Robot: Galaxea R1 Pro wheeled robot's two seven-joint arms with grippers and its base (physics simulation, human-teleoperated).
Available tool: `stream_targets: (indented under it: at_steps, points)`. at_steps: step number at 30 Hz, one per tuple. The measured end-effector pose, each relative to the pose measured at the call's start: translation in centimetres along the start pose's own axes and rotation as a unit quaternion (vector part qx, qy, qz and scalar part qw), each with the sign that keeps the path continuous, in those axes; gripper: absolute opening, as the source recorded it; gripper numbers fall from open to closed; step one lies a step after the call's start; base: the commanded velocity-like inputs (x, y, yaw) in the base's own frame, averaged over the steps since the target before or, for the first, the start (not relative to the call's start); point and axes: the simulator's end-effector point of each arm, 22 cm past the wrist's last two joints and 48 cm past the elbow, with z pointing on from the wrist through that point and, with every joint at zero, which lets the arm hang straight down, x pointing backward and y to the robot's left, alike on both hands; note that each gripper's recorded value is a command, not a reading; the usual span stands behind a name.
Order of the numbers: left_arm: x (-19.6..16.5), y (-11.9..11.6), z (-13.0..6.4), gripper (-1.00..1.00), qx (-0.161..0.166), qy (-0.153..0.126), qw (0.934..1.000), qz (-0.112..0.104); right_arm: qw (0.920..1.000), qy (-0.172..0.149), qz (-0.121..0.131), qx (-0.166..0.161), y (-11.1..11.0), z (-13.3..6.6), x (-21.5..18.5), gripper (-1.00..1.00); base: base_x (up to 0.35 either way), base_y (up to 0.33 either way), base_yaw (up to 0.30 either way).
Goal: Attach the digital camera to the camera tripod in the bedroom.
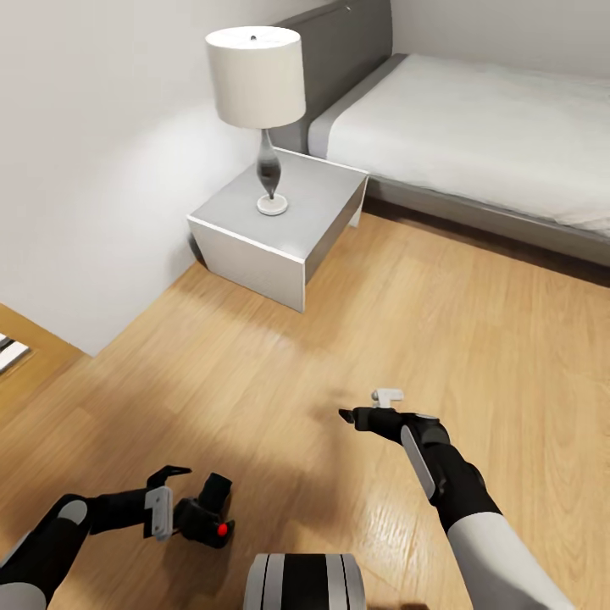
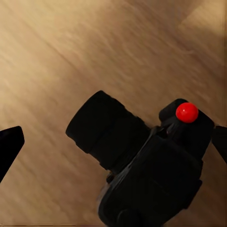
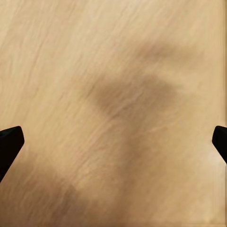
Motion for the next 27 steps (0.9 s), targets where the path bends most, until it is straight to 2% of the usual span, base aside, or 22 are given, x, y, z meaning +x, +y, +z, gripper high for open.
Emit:
stream_targets:
  at_steps: [3, 18, 20, 22, 27]
  points:
    - [1.1, -0.9, 0.0, 1.0, 0.018, 0.022, 0.9995, 0.01, 1.0, 0.0, 0.0, 0.0, 0.0, 0.0, 0.0, 1.0, 0.0, 0.0, -0.012]
    - [2.4, -0.7, -1.0, 1.0, 0.023, 0.044, 0.9986, 0.019, 1.0, 0.0, -0.001, 0.0, 0.0, 0.0, 0.0, 1.0, 0.0, 0.0, -0.002]
    - [2.9, -0.8, -1.3, 1.0, 0.028, 0.054, 0.9979, 0.022, 1.0, -0.001, -0.001, 0.001, 0.0, 0.0, 0.0, 1.0, 0.0, 0.0, 0.0]
    - [3.9, -1.2, -1.5, 1.0, 0.038, 0.076, 0.9961, 0.023, 1.0, -0.001, -0.002, 0.002, -0.1, 0.0, 0.0, 1.0, 0.0, 0.0, 0.0]
    - [4.2, -1.3, -1.5, 1.0, 0.041, 0.086, 0.9953, 0.018, 1.0, 0.0, -0.004, 0.003, -0.2, 0.0, 0.0, 1.0, 0.0, 0.0, 0.0]
